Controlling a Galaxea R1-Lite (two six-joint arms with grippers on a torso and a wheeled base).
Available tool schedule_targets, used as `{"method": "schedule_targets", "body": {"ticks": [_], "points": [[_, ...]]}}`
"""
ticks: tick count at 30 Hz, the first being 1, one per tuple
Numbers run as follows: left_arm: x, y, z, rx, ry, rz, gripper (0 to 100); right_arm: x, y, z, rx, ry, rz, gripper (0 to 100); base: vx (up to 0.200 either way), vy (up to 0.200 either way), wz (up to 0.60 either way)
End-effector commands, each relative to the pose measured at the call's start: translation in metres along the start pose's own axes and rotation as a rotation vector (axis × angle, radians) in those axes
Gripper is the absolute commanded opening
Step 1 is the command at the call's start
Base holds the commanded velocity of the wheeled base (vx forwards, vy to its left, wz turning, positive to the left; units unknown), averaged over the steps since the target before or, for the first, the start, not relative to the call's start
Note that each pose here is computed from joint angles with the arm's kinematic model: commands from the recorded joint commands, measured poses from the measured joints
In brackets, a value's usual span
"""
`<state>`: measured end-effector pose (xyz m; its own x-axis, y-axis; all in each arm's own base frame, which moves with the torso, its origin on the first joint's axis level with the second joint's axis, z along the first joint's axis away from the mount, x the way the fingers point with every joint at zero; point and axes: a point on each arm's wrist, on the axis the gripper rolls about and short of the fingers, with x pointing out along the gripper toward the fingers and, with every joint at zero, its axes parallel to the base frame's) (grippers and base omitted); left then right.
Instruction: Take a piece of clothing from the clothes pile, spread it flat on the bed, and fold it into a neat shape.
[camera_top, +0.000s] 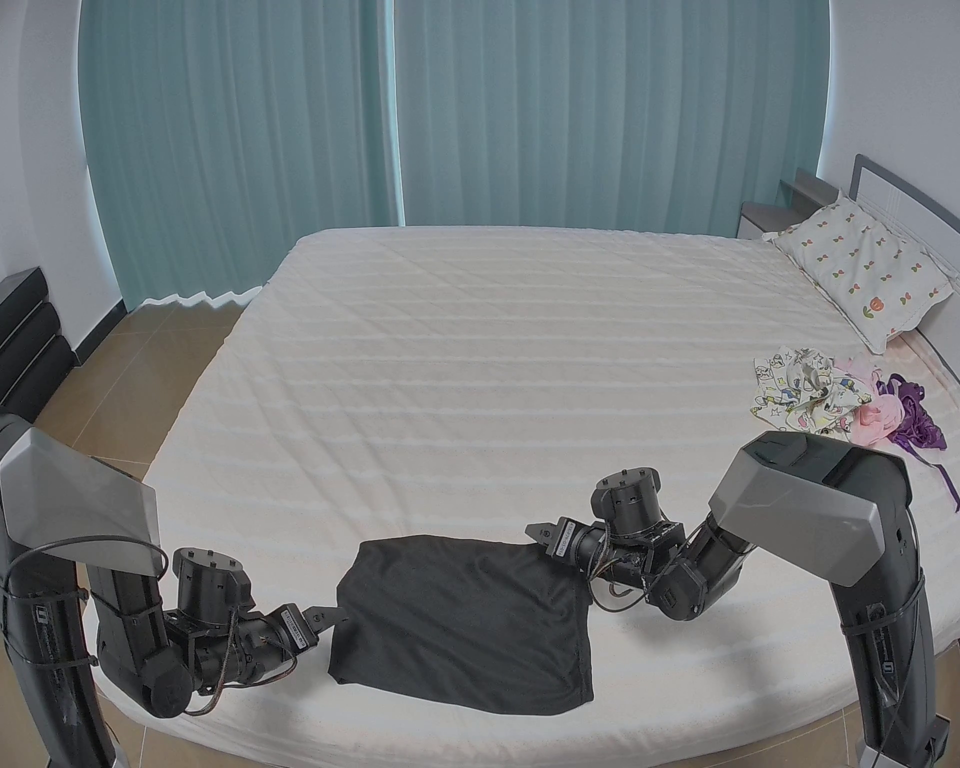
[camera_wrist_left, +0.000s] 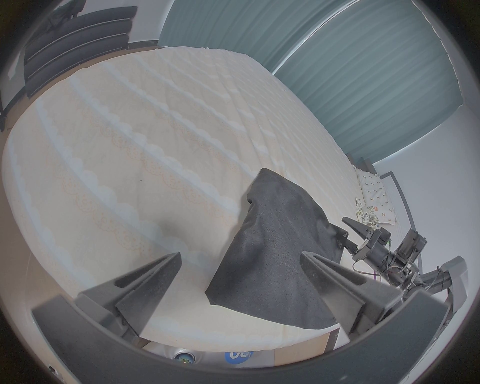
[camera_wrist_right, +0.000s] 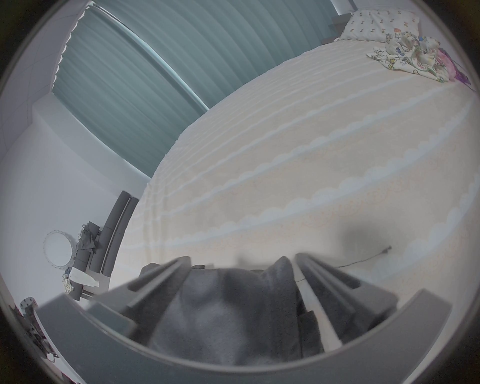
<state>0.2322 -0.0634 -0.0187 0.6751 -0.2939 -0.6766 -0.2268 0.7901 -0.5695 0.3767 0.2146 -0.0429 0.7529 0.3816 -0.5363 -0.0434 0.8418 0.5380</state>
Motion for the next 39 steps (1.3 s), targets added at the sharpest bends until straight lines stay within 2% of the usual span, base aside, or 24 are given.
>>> {"method": "schedule_targets", "body": {"ticks": [1, 8, 12, 24, 25, 28, 31, 32, 33, 36, 39], "points": [[0.001, 0.001, -0.001, -0.001, 0.005, 0.005, 100, 0.007, -0.007, -0.004, 0.005, -0.003, -0.024, 0, 0.0, 0.0, 0.0], [0.001, 0.001, -0.001, -0.001, 0.004, 0.006, 100, 0.004, -0.014, 0.011, 0.057, -0.09, -0.087, 0, 0.0, 0.0, 0.0], [0.002, 0.002, -0.001, -0.001, 0.006, 0.008, 100, 0.004, -0.02, 0.015, 0.097, -0.102, -0.101, 0, 0.0, 0.0, 0.0], [0.003, 0.001, -0.001, 0.001, 0.003, 0.007, 100, 0.007, -0.024, 0.018, 0.11, -0.125, -0.124, 0, 0.0, 0.0, 0.0], [0.003, 0.0, 0.0, 0.0, -0.001, 0.003, 100, 0.007, -0.026, 0.018, 0.112, -0.127, -0.126, 100, 0.0, 0.0, 0.0], [0.005, -0.003, 0.003, 0.002, -0.018, -0.009, 100, 0.004, -0.026, 0.019, 0.112, -0.127, -0.13, 100, 0.0, 0.0, 0.0], [0.006, -0.012, 0.014, 0.004, -0.068, -0.053, 100, -0.007, -0.022, 0.031, 0.12, -0.15, -0.123, 100, 0.0, 0.0, 0.0], [0.009, -0.02, 0.019, 0.015, -0.099, -0.071, 100, -0.016, -0.022, 0.043, 0.131, -0.173, -0.119, 100, 0.0, 0.0, 0.0], [0.01, -0.021, 0.02, 0.015, -0.104, -0.073, 100, -0.017, -0.022, 0.043, 0.131, -0.174, -0.118, 100, 0.0, 0.0, 0.0], [0.029, -0.043, 0.028, 0.042, -0.176, -0.109, 100, -0.034, -0.024, 0.054, 0.143, -0.187, -0.123, 100, 0.0, 0.0, 0.0], [0.043, -0.054, 0.028, 0.063, -0.179, -0.145, 100, -0.046, -0.026, 0.052, 0.161, -0.183, -0.132, 100, 0.0, 0.0, 0.0]]}}
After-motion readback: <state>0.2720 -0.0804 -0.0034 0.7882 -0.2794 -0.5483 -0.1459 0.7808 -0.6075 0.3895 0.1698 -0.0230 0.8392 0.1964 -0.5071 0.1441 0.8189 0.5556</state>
